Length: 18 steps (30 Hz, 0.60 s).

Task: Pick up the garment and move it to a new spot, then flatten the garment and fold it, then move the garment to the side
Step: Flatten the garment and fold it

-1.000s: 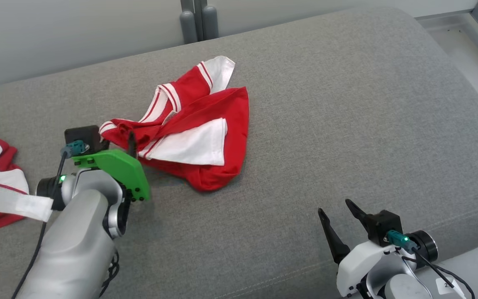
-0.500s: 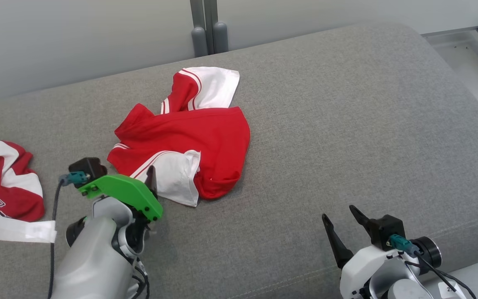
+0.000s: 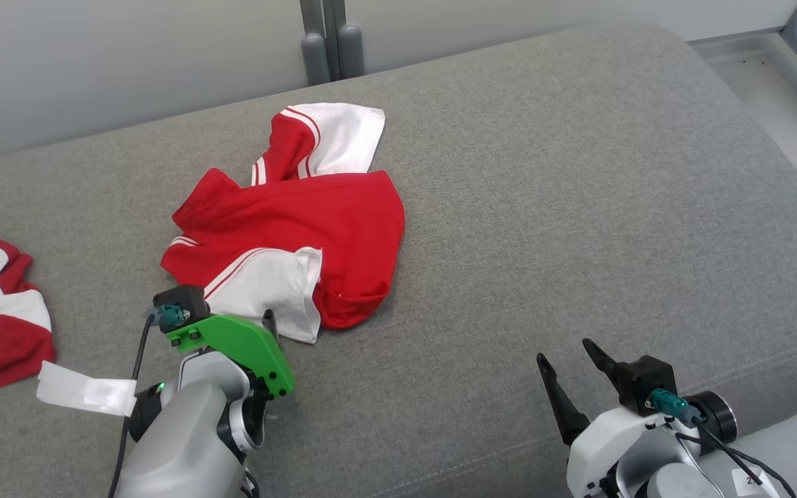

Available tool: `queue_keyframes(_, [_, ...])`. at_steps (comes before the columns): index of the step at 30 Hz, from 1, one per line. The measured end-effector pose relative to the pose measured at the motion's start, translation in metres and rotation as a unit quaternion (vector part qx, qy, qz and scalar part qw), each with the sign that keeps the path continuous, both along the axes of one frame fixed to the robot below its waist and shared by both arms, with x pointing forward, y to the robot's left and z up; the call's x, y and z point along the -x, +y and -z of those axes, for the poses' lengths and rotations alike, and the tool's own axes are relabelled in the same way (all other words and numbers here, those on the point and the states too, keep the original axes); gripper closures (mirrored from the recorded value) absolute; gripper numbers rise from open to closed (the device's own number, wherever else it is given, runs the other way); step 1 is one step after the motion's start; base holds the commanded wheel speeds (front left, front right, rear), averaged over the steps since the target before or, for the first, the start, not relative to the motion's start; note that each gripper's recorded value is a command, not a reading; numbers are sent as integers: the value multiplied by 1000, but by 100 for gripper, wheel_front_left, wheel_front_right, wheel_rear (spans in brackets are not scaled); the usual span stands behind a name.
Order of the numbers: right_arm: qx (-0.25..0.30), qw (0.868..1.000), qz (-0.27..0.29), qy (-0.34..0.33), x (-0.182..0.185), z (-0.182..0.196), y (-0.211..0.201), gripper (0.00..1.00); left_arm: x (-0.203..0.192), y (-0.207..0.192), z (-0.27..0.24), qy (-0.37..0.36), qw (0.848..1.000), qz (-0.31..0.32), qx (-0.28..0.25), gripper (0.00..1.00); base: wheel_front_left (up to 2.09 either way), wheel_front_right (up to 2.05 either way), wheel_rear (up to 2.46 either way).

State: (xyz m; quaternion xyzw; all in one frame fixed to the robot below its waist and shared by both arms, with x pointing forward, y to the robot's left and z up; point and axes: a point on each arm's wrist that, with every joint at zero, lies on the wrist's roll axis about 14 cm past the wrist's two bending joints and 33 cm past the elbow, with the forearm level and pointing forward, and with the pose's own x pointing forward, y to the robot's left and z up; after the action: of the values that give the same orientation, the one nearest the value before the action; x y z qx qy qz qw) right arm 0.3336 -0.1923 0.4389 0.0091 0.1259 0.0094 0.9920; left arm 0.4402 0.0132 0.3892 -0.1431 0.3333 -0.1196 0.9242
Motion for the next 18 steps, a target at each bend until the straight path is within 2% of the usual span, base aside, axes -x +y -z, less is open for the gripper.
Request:
queue_keyframes(8, [3,1000,3,11,-1,6,-3,0,-4,-2,15,10,999,14,-40,0,0,0,0])
queue_keyframes(15, [8,1000,4,22,-1,12,-4,0,-10,-17,16,19,1000,10,-20,0,0,0,0])
queue_keyframes(18, [9,1000,4,23,-1,12,-4,0,-11,-21,17,19,999,20,-30,0,0,0,0])
